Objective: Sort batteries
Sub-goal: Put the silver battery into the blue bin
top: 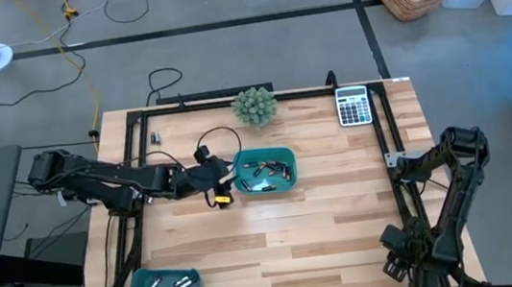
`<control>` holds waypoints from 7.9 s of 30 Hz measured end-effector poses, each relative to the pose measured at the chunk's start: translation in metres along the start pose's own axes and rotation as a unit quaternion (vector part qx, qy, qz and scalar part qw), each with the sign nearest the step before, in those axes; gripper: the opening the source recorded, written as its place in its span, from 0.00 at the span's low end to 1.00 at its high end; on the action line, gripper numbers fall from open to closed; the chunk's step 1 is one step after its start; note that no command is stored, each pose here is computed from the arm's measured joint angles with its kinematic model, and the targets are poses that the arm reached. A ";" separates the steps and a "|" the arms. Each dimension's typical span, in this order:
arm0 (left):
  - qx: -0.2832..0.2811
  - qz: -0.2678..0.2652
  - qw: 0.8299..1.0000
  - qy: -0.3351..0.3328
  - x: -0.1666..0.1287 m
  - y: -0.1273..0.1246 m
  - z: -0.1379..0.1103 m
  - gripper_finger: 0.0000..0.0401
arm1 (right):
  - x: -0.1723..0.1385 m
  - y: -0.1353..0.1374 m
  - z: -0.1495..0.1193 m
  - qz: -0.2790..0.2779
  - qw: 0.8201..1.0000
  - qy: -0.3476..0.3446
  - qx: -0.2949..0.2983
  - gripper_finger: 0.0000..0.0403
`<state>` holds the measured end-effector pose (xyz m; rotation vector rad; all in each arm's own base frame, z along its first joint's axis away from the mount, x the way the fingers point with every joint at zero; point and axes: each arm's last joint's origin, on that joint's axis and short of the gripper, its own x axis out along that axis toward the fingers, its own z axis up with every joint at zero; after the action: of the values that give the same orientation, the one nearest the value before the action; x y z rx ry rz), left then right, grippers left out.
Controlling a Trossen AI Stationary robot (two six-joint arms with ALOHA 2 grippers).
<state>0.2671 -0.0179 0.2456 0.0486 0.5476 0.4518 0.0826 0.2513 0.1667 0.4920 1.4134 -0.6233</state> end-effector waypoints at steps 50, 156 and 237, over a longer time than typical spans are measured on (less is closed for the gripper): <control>-0.031 -0.006 0.999 0.003 -0.001 -0.003 -0.001 0.49 | -0.004 0.019 0.050 0.035 0.897 0.167 -0.407 0.80; -0.037 -0.006 0.999 0.010 -0.002 -0.004 -0.003 0.49 | 0.034 0.051 0.031 0.024 0.931 0.246 -0.269 0.48; -0.051 -0.012 0.999 0.003 -0.007 -0.004 -0.001 0.49 | 0.047 0.037 0.188 0.071 0.895 0.162 -0.410 0.08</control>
<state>0.2626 -0.0247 0.2480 -0.0561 0.5303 0.4564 0.2493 0.1506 0.1374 0.0093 1.7811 0.2169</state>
